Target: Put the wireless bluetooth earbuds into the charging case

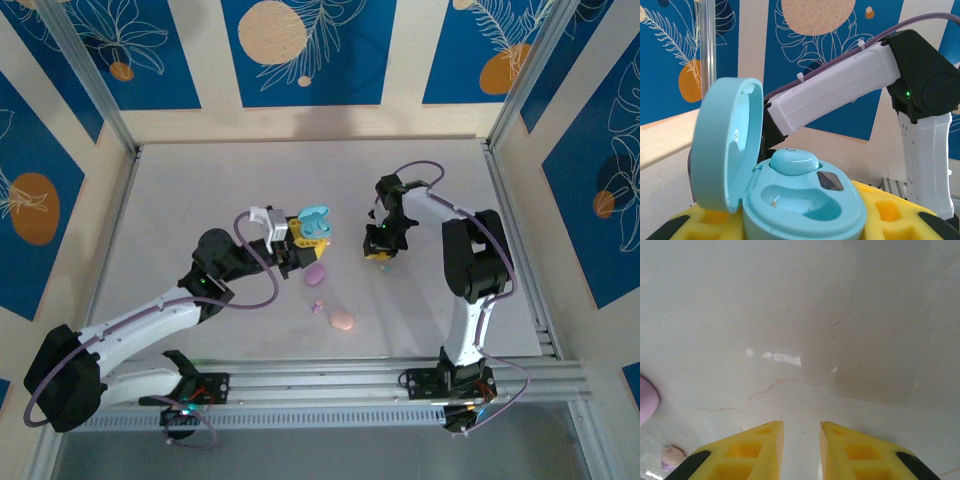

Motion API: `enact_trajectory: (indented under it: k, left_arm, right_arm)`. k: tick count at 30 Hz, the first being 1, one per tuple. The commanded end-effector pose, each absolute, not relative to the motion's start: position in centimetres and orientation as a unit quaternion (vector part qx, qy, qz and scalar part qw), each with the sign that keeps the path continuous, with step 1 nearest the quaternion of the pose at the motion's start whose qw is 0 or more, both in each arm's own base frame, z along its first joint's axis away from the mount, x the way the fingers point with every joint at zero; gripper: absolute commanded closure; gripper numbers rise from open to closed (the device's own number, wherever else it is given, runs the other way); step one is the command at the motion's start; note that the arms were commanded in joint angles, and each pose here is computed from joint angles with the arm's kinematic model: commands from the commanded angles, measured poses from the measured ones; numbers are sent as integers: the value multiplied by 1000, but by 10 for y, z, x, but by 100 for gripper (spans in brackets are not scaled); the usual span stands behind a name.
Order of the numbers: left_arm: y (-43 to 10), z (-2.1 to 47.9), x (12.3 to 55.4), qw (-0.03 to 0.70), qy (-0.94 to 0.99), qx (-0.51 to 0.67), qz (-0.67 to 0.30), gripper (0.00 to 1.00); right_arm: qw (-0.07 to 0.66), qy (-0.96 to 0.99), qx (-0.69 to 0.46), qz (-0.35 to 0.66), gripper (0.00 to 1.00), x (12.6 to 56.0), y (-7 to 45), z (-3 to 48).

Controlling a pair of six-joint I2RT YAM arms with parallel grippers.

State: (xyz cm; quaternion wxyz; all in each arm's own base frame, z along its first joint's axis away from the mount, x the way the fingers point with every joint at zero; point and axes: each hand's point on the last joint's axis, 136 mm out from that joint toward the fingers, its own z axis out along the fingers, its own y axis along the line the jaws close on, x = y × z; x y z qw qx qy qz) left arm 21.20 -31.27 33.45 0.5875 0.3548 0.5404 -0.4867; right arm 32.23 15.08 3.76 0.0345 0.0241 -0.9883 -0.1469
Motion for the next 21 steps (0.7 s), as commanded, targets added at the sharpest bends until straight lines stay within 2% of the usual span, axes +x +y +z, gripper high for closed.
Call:
enact_trajectory:
  k: [1, 11, 21]
  left_arm:
    - [-307, 342, 206, 602, 527, 351, -486, 72]
    - [-305, 342, 205, 607, 525, 349, -484, 72]
    - [-306, 343, 205, 606, 523, 349, -488, 72]
  right_arm:
    - [-14, -991, 3, -130, 69, 311, 142, 71]
    - [-12, -969, -167, -183, 59, 292, 111, 67]
    - [29, -947, -193, -255, 59, 288, 129, 45]
